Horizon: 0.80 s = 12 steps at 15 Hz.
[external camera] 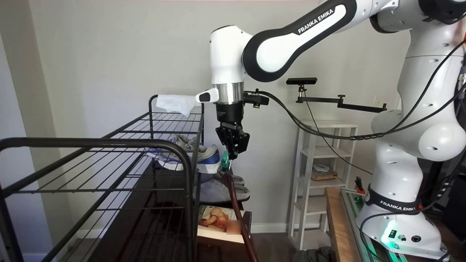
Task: Move the hanger to the left
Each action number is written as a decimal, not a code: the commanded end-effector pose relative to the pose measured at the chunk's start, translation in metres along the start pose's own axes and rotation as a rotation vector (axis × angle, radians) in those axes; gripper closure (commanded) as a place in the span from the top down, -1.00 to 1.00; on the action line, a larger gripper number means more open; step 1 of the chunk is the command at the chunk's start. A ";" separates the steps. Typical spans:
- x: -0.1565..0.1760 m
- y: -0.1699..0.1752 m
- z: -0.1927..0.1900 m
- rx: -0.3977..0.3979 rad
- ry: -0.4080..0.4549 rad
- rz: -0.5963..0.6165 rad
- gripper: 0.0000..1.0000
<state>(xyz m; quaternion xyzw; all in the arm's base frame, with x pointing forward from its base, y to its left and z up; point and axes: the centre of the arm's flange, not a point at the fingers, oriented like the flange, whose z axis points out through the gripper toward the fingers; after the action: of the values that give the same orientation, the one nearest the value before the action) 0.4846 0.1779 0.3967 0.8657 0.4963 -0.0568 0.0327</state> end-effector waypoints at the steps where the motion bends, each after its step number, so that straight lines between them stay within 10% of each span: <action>1: 0.020 -0.012 0.014 0.030 0.039 -0.027 -0.95; 12: 0.050 -0.040 0.013 -0.068 0.102 0.129 -0.95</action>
<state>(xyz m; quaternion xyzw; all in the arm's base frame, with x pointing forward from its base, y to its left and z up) 0.4807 0.2099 0.3747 0.8701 0.4909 -0.0364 0.0250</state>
